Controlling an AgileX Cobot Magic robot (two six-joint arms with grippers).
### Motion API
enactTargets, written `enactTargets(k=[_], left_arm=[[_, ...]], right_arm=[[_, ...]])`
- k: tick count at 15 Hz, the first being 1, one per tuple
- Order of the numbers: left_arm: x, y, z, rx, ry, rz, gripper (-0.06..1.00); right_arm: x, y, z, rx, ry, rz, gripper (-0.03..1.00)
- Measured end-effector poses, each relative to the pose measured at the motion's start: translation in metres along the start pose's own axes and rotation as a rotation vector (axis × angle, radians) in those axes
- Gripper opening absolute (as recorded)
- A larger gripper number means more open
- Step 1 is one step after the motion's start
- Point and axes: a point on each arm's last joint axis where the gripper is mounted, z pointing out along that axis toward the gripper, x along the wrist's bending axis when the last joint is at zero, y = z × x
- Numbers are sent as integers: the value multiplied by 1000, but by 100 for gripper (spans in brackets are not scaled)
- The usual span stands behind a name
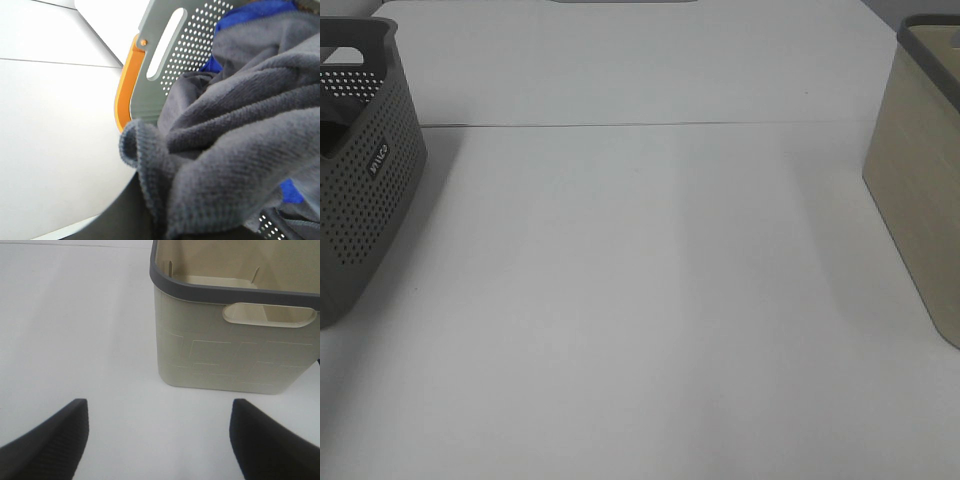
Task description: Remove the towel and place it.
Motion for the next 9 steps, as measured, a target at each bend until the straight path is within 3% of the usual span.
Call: enactTargets(k=[3, 7, 9], left_arm=[[1, 1, -2, -9, 9, -63, 2], [16, 3, -41, -97, 128, -256, 2], [18, 6, -59, -143, 155, -306, 2]], right_arm=[[0, 0, 0, 0, 0, 0, 75], [0, 7, -3, -45, -1, -29, 75], [0, 14, 1, -30, 3, -30, 75]])
